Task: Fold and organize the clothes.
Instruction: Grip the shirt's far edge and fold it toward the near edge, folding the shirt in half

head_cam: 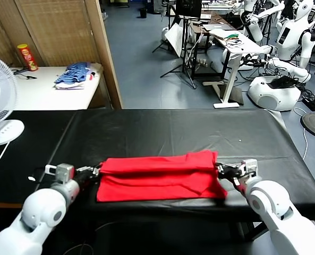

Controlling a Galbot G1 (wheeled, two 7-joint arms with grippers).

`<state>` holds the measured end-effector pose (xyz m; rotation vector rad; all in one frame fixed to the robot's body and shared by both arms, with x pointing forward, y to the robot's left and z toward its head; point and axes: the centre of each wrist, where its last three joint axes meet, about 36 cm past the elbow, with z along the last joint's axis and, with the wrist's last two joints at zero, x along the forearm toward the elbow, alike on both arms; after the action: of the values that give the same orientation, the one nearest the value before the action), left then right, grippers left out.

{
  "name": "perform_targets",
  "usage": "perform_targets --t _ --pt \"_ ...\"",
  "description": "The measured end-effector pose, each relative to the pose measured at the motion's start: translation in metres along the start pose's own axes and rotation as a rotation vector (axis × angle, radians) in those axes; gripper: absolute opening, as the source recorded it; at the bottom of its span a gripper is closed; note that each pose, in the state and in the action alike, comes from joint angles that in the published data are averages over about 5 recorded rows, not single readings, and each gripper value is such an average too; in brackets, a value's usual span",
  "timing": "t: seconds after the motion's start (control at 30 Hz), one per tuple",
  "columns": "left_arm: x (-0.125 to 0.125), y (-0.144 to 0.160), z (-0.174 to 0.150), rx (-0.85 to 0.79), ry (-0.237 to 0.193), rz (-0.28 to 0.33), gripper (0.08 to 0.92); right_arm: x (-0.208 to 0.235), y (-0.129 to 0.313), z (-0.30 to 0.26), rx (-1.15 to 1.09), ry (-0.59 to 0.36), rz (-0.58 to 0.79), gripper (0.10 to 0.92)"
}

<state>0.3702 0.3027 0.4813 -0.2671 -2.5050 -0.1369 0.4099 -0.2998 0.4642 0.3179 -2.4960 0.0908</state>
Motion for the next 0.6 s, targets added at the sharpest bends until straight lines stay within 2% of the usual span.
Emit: perform_targets --t 0.1,0.2,0.33,0.47,0.6 --pt "0.001 -0.005 0.008 -0.012 0.015 0.001 0.128 0.004 0.001 0.001 0.0 -0.003 -0.005 0.138" --pt "0.004 -0.01 0.013 -0.022 0.019 0.003 0.173 0.012 -0.001 0.0 -0.004 -0.013 -0.013 0.236" --pt "0.009 -0.013 0.009 -0.023 0.007 0.004 0.364 0.023 -0.009 -0.007 -0.021 -0.038 -0.007 0.45" --pt "0.012 -0.011 0.003 -0.008 -0.003 0.005 0.598 0.027 -0.022 -0.018 -0.042 -0.072 0.038 0.676" --pt "0.004 -0.008 -0.005 0.03 -0.017 0.006 0.764 0.013 -0.028 -0.024 -0.054 -0.103 0.071 0.786"
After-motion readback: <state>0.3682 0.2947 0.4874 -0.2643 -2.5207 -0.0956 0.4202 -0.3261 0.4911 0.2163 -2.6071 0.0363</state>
